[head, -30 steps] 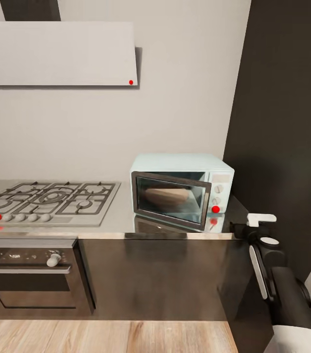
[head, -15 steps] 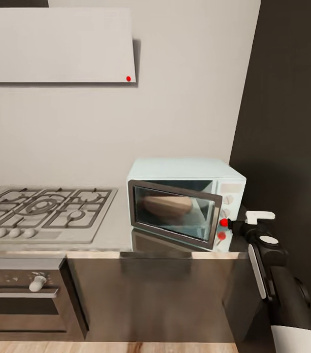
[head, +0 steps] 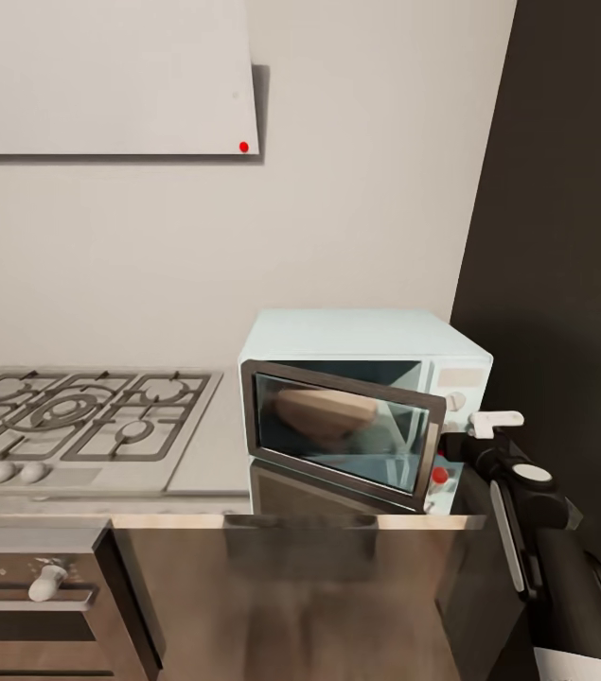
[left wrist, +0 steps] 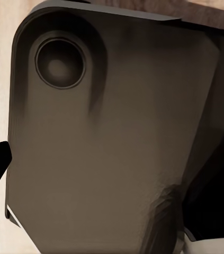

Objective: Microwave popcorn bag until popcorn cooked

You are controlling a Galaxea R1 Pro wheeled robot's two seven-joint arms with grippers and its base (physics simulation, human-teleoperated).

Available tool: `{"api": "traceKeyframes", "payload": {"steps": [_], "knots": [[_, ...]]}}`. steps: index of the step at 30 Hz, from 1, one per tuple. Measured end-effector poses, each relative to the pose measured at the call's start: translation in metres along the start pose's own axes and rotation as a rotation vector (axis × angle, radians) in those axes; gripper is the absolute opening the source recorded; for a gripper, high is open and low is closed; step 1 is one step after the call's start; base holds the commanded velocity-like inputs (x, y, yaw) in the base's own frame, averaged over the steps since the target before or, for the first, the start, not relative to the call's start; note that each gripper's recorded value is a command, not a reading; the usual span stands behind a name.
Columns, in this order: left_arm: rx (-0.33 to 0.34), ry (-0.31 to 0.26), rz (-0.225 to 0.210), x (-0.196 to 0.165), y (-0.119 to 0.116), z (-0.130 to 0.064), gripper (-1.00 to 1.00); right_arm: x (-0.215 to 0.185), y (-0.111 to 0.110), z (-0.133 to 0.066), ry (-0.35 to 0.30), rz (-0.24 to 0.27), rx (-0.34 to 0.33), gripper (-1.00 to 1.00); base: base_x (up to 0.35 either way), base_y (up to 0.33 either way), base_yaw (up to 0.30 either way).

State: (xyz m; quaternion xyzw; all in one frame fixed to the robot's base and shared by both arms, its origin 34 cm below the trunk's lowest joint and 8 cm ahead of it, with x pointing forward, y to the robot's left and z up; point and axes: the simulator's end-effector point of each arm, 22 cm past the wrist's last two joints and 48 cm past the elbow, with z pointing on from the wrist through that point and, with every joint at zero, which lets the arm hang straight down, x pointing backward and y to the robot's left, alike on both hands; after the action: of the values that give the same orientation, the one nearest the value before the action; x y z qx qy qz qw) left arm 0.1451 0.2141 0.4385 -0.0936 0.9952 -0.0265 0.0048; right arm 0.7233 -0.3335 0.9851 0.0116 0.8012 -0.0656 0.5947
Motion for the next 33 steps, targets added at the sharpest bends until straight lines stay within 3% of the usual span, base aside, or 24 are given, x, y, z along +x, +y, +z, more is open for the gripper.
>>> {"api": "traceKeyframes", "payload": {"steps": [7,20,21,22,25,33], "knots": [[0.002,0.0,-0.001,0.0,0.0,0.0,1.0,-0.001,0.0,0.0,0.0,-0.008,0.0,1.0,0.0,0.0,0.0],[0.002,-0.001,0.0,0.0,0.0,0.0,1.0,0.002,-0.001,0.001,0.002,0.035,-0.033,1.0,0.0,0.0,0.0],[0.002,-0.001,0.0,0.0,0.0,0.0,1.0,0.011,0.028,0.0,0.022,0.037,-0.201,1.0,0.0,0.0,0.0],[0.002,-0.001,0.0,0.0,0.0,0.0,1.0,0.01,0.028,-0.001,0.02,0.055,-0.224,1.0,-0.007,0.0,0.0],[0.002,0.0,-0.001,0.0,0.0,0.0,1.0,0.011,0.029,0.001,0.028,0.052,-0.261,1.0,-0.172,0.043,0.0],[0.003,0.0,-0.003,0.0,-0.001,0.0,1.0,0.011,0.024,0.0,0.028,0.042,-0.263,1.0,-0.11,0.027,0.0]]}}
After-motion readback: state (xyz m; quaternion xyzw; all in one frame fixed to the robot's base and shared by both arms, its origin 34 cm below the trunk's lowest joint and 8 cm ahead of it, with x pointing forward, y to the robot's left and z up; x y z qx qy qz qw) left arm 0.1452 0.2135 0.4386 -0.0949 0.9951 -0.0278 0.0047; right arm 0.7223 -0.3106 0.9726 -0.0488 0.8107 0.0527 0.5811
